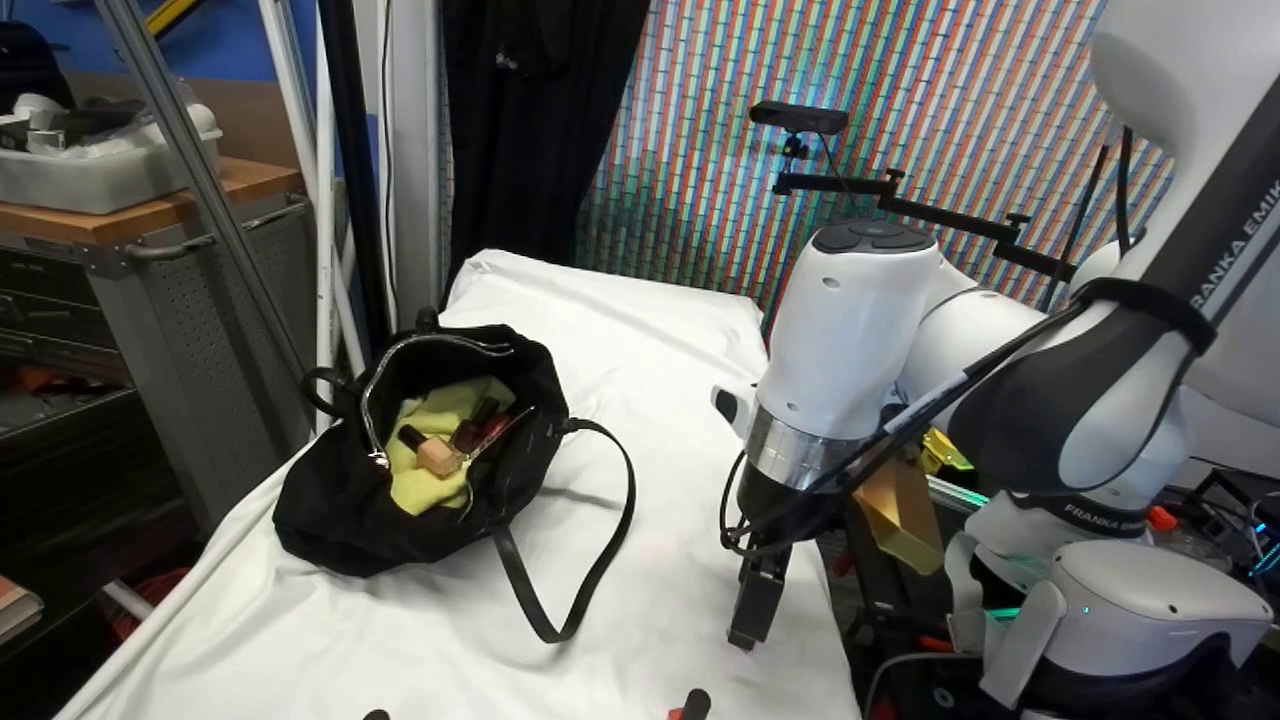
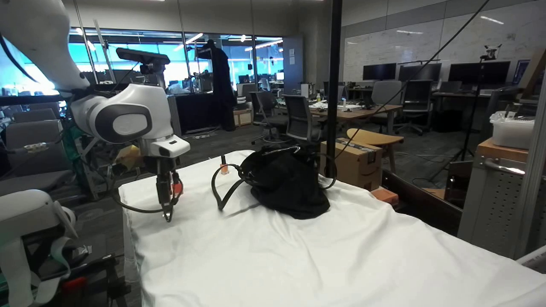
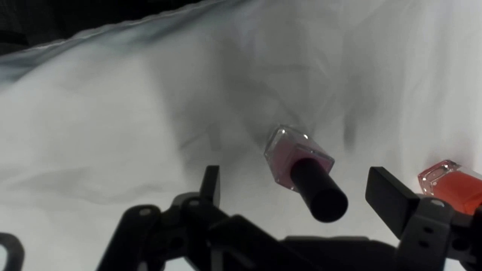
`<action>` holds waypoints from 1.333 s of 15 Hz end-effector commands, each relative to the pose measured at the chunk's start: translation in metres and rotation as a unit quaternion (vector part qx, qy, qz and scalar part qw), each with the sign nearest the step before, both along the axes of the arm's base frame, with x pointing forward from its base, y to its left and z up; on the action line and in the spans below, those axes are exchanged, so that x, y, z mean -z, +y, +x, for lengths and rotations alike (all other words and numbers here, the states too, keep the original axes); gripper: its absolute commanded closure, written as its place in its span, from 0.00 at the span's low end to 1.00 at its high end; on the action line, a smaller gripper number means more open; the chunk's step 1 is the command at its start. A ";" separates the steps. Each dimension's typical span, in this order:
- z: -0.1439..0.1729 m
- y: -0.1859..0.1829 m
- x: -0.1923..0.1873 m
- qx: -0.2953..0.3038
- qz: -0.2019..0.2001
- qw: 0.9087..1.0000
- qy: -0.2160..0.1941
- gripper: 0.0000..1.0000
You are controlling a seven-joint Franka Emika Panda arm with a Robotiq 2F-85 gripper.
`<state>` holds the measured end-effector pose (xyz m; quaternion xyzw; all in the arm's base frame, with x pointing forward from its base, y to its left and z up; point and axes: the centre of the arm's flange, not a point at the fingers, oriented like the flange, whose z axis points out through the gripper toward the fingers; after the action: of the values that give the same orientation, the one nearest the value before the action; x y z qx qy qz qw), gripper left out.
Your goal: Put the nail polish bottles in the bag
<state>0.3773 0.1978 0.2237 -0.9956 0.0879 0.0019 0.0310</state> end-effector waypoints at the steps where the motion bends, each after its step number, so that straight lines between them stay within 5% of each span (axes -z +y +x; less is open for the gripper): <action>1: 0.005 0.020 0.004 0.016 -0.012 1.000 0.011 0.00; 16: 0.004 0.024 0.020 0.033 -0.018 0.999 0.035 0.00; 17: 0.003 0.024 0.020 0.034 -0.019 0.999 0.035 0.25; 20: 0.003 0.024 0.019 0.036 -0.021 0.999 0.035 0.40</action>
<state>0.3786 0.2190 0.2048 -0.9926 0.1164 0.0313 0.0126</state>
